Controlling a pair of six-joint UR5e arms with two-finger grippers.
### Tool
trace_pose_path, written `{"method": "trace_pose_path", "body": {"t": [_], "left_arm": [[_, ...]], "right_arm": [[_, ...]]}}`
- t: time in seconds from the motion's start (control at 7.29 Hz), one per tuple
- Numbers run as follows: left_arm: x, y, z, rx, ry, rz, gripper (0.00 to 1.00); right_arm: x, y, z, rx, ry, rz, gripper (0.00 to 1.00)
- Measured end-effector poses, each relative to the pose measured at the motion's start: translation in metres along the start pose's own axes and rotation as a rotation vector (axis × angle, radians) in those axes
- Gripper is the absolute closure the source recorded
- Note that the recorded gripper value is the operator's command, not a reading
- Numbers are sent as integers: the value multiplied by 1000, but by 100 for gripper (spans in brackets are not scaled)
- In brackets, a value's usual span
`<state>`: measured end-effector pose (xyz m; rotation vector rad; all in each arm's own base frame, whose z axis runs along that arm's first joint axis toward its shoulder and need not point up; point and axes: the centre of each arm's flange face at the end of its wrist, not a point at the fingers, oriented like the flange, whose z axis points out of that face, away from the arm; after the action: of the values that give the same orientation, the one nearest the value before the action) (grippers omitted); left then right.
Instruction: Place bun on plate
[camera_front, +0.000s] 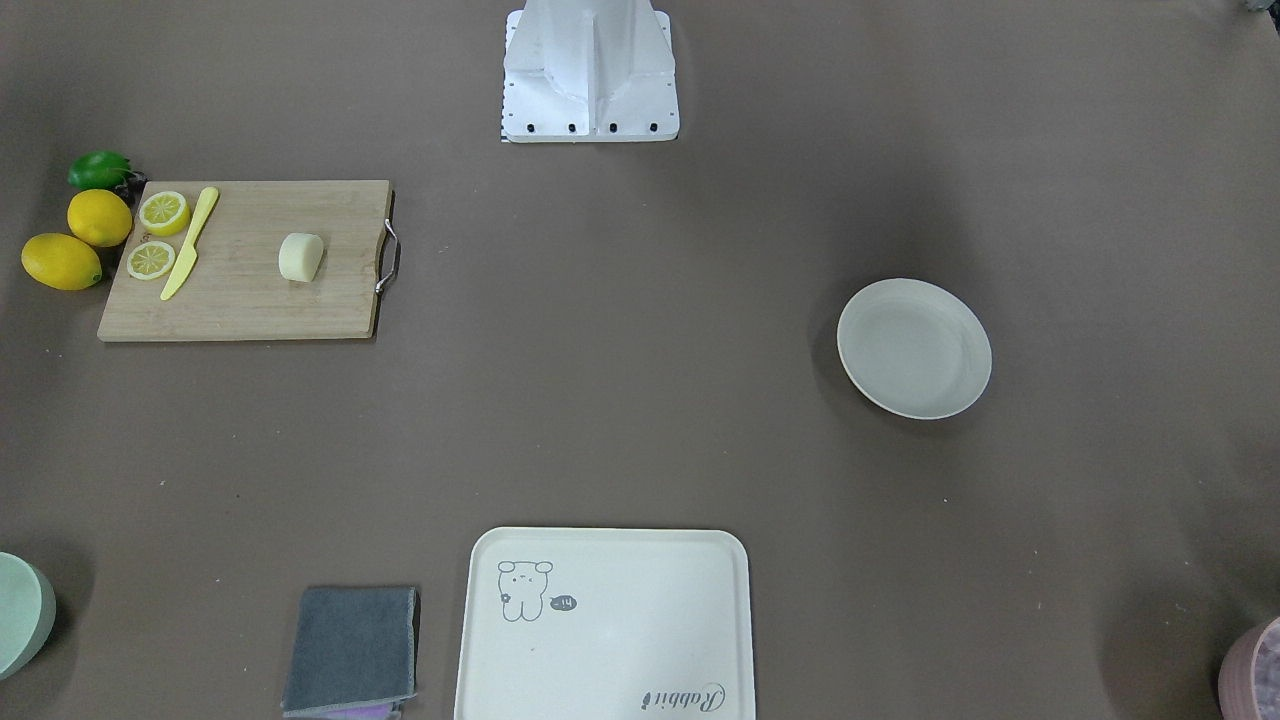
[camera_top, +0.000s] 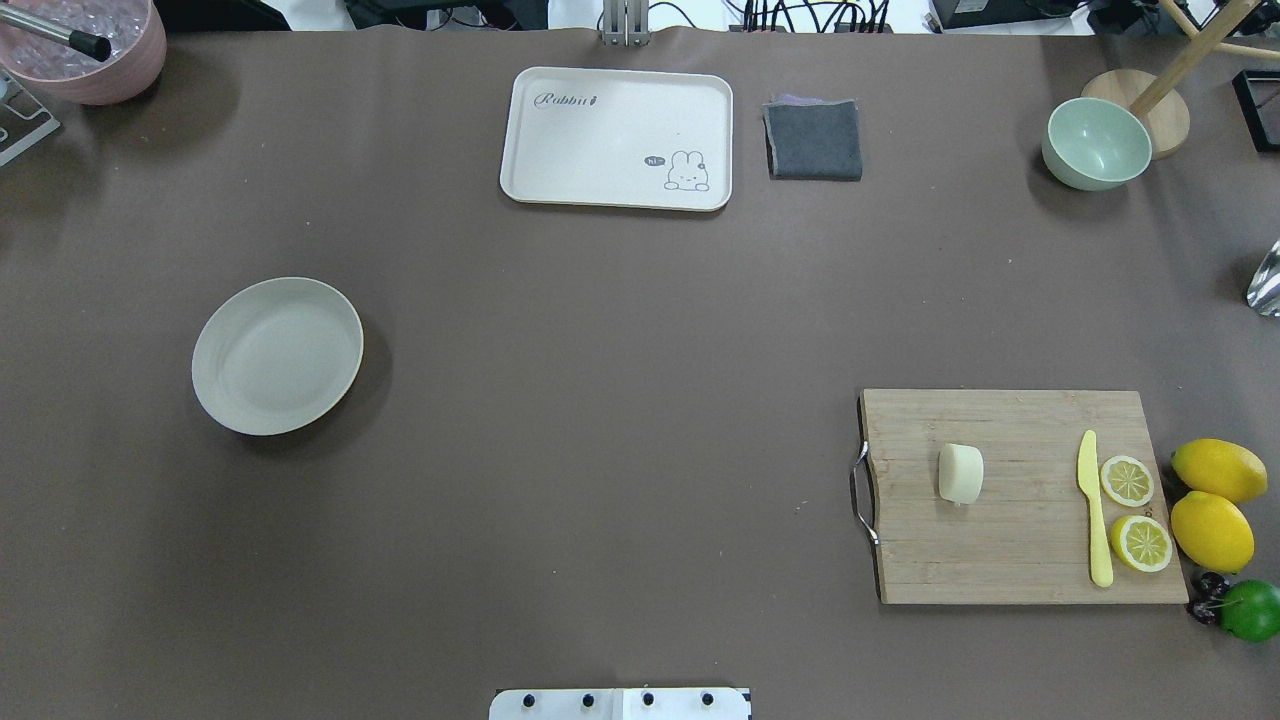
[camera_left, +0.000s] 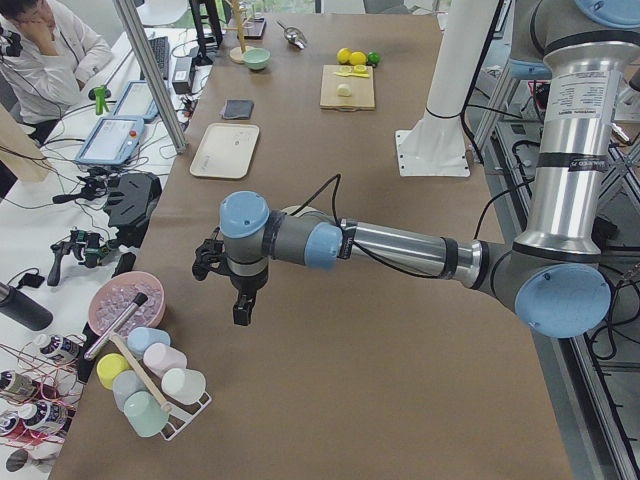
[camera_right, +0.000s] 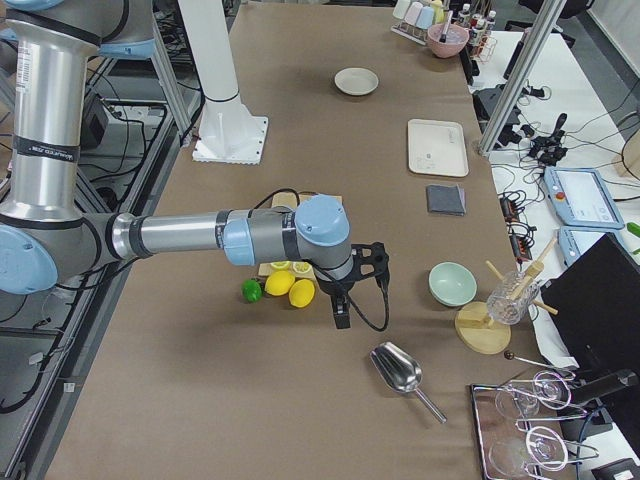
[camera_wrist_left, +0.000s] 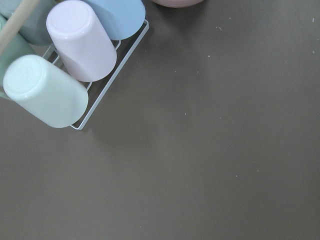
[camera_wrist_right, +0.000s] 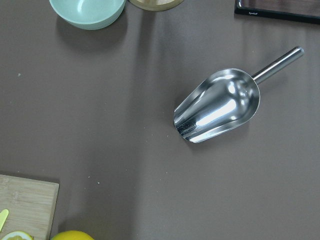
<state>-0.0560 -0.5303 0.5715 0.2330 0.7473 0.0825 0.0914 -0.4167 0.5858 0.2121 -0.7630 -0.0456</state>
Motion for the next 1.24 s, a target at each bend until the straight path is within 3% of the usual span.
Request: {"method": "trace_pose_path", "body": {"t": [0.55, 0.82, 1.24], "left_arm": [[-11, 14, -6, 71, 5, 37, 1], [-2, 13, -5, 92, 12, 71, 1], [37, 6, 22, 56, 43, 126, 1]], "right_arm": [[3, 13, 2, 68, -3, -59, 0], [-7, 7, 4, 73, -10, -8, 0], [-62, -10, 26, 67, -45, 53, 0]]}}
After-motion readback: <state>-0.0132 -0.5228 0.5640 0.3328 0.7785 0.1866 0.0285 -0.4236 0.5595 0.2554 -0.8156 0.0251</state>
